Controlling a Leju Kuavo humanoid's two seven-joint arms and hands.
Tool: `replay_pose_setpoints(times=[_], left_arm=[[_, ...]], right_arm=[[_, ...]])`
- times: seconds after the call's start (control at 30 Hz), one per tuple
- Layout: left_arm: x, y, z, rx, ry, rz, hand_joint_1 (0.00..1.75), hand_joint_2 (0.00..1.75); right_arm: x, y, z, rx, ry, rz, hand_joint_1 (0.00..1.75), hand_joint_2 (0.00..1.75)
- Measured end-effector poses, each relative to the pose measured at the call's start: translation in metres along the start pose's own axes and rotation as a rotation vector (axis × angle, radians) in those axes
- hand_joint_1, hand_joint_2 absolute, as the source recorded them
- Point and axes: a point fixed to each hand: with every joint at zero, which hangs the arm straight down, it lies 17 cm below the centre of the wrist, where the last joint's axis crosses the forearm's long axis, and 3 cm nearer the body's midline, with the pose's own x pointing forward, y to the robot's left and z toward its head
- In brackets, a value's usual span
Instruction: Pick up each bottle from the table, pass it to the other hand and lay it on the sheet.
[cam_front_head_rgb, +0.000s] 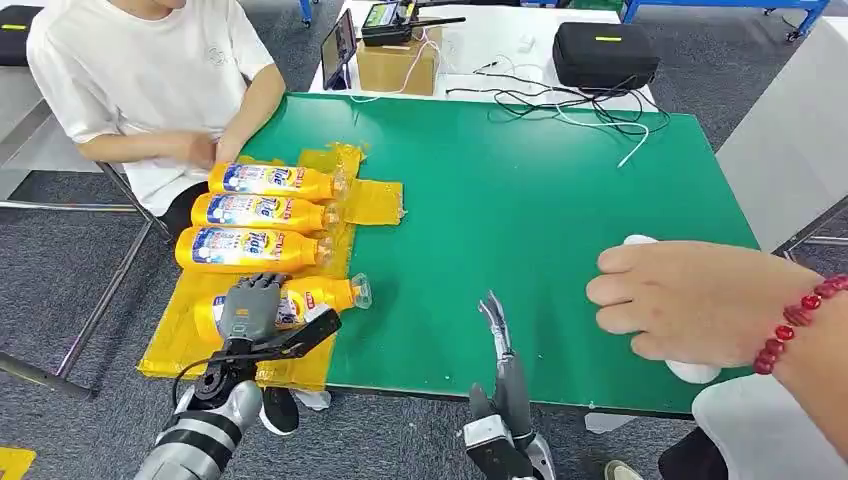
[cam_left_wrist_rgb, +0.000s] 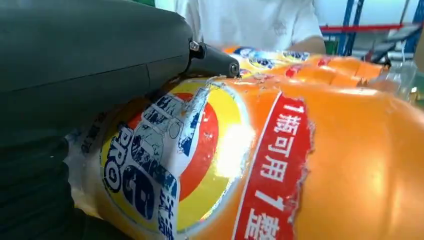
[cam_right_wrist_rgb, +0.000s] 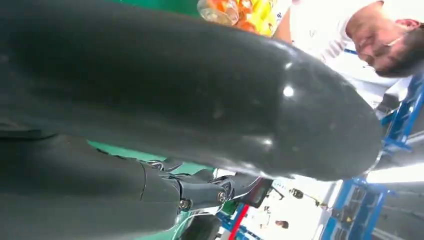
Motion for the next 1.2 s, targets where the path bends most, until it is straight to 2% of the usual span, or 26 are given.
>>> replay_pose_setpoints(times=[0.4,0.53,0.7,0.93,1.07,1.2], left_arm=[[0.008,-0.013,-0.007,-0.131,-0.032,0.062,0.0,1.75],[0.022,-0.009,-0.002,-0.116,-0.075,0.147,0.0,1.75],[0.058,-0.005,0.017,-0.093,-0.165,0.323,0.0,1.75],[0.116,0.035,0.042,0.019,-0.31,0.588,0.0,1.75],[0.137,0.07,0.052,0.117,-0.373,0.738,0.0,1.75],[0.15,0.089,0.06,0.163,-0.412,0.784,0.0,1.75]], right_arm=[[-0.006,-0.006,-0.001,-0.014,0.017,-0.007,0.0,0.0],[-0.006,-0.005,-0.001,-0.007,0.015,-0.002,0.0,0.0],[-0.008,-0.004,0.0,0.001,0.017,0.004,0.0,0.0],[-0.01,-0.002,0.002,0.009,0.021,0.016,0.0,0.0],[-0.012,-0.003,0.003,0.003,0.023,0.027,0.0,0.0],[-0.012,-0.005,0.004,0.002,0.021,0.037,0.0,0.0]])
